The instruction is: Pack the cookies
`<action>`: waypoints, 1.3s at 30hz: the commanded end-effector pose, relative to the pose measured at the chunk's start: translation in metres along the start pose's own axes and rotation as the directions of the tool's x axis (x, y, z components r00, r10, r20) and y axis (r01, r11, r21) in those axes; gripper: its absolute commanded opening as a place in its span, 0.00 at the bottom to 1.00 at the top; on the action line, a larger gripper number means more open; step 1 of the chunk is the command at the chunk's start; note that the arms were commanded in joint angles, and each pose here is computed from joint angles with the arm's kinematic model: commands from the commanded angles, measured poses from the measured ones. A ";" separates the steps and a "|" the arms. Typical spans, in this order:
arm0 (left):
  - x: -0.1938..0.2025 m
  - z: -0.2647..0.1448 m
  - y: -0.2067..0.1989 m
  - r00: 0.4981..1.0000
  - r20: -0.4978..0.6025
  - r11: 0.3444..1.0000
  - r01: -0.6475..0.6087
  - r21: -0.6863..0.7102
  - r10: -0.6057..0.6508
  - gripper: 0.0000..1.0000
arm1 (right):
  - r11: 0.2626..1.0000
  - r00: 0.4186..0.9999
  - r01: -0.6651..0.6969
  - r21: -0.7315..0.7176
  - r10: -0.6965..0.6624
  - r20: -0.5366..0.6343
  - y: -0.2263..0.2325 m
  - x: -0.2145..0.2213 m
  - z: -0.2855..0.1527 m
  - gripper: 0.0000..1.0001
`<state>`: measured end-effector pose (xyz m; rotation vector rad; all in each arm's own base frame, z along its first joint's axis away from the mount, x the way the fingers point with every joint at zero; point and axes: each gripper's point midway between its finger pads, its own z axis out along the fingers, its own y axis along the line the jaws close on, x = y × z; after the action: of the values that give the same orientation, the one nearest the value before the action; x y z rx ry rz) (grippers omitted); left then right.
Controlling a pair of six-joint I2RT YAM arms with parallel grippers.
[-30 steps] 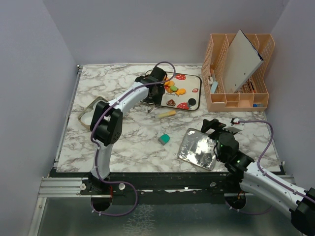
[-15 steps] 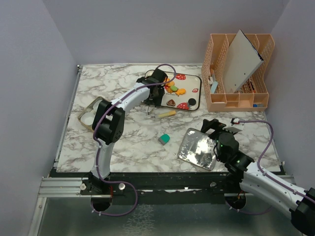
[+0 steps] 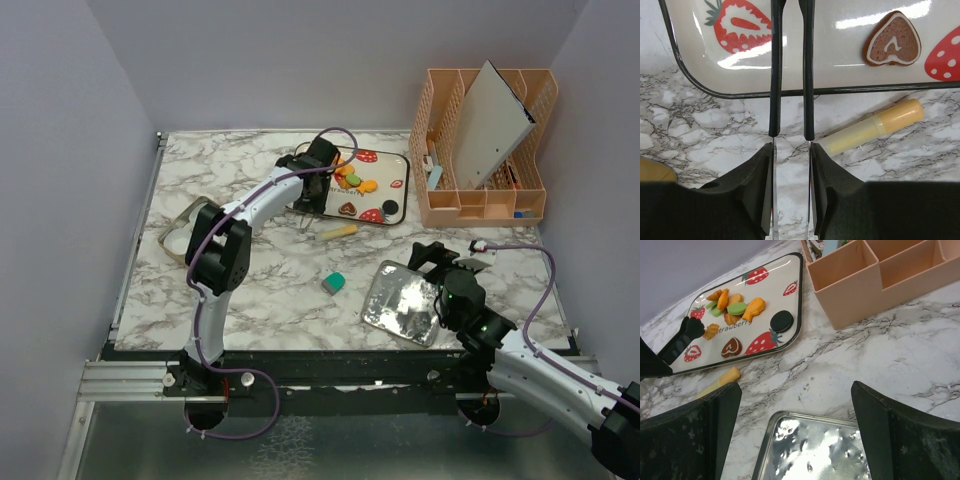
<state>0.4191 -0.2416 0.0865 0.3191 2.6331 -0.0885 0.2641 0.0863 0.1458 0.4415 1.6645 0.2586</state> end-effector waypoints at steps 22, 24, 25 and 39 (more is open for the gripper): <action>-0.031 -0.033 0.000 0.995 0.098 1.000 0.009 0.010 -0.010 0.50 | 1.000 1.000 0.023 0.011 -0.023 0.001 -0.002 -0.001 0.000 1.00; -0.032 -0.031 0.000 0.995 0.099 1.000 0.008 0.010 -0.009 0.51 | 1.000 1.000 0.024 0.010 -0.024 -0.001 -0.001 0.000 0.000 1.00; -0.033 -0.031 0.000 0.995 0.099 1.000 0.008 0.011 -0.009 0.51 | 1.000 1.000 0.028 0.010 -0.028 -0.002 -0.001 0.000 0.001 1.00; -0.024 -0.036 -0.001 0.997 0.077 0.996 0.027 0.080 -0.033 0.53 | 0.992 0.998 0.050 -0.114 -0.054 -0.037 0.023 0.006 0.001 1.00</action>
<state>0.4297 -0.2384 0.1196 0.2801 2.5748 -0.1443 0.2648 0.0915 0.1405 0.3900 1.6929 0.2499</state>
